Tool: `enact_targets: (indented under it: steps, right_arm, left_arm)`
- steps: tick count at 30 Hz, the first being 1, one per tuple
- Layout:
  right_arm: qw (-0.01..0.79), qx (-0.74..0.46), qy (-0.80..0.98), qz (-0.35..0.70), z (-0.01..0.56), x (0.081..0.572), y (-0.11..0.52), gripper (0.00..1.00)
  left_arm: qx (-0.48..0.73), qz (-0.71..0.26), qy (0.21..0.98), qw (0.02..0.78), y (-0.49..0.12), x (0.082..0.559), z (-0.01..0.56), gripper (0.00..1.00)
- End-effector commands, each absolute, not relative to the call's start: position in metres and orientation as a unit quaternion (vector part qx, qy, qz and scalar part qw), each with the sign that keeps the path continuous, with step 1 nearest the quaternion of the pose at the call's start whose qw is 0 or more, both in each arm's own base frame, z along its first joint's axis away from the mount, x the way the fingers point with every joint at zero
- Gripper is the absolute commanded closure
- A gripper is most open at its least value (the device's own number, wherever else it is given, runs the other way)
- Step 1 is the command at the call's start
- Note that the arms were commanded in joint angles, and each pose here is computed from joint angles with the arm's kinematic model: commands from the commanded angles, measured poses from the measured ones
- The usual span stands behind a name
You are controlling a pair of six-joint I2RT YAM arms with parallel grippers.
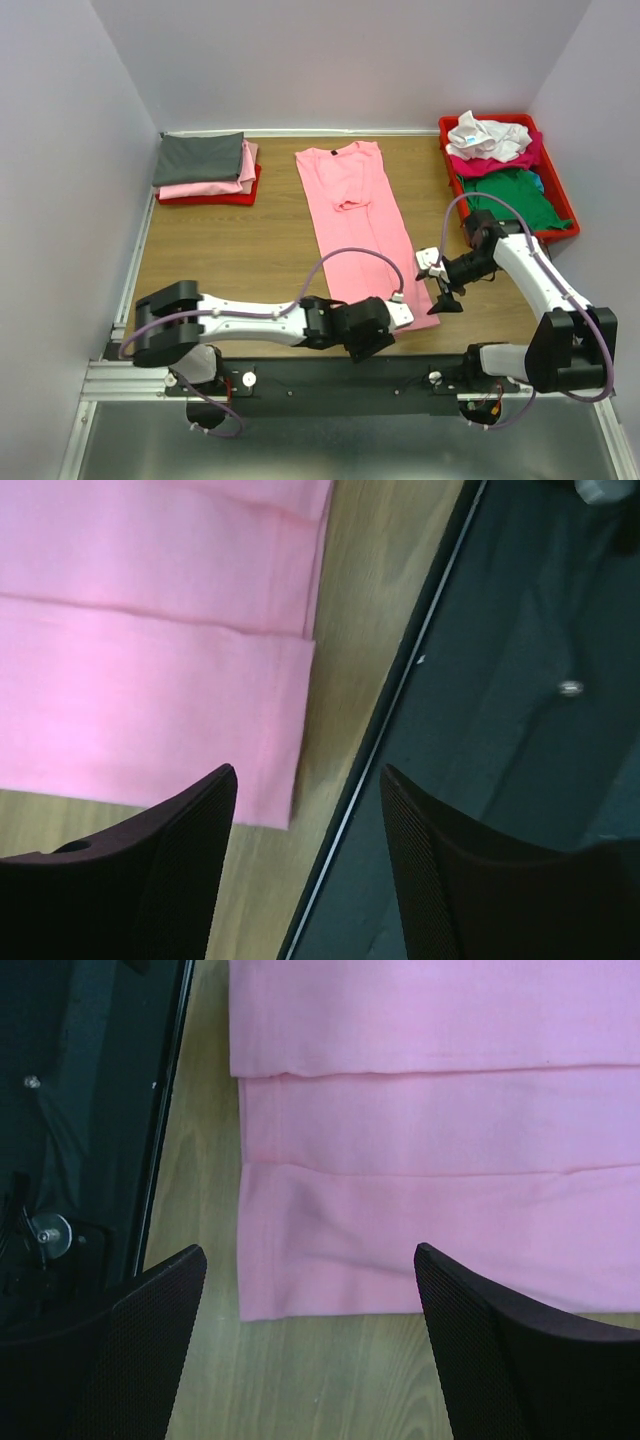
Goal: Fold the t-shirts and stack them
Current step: Fold the tshirt
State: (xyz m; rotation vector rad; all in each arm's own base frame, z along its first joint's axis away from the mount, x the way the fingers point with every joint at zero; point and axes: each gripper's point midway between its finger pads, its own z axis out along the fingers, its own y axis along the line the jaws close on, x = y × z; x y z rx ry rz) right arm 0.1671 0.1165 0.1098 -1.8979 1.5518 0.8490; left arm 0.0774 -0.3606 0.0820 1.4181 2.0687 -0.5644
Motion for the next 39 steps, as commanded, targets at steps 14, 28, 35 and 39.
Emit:
enact_targets:
  steps: [14, 28, 35, 39]
  right_arm:
    - [0.261, -0.685, 0.603, 0.315, 0.094, 0.157, 0.113, 0.10]
    - [0.242, -0.693, 0.610, 0.300, 0.082, 0.151, 0.105, 0.11]
    - [0.241, -0.696, 0.610, 0.291, 0.079, 0.150, 0.103, 0.11]
    - [0.237, -0.702, 0.605, 0.292, 0.071, 0.146, 0.102, 0.11]
  left_arm:
    - [0.521, -0.048, 0.810, 0.266, -0.343, 0.101, 0.029, 0.47]
    - [0.504, -0.025, 0.831, 0.233, -0.327, 0.093, 0.006, 0.50]
    - [0.480, -0.018, 0.849, 0.221, -0.312, 0.088, -0.006, 0.73]
    - [0.466, -0.039, 0.851, 0.240, -0.317, 0.089, 0.004, 0.97]
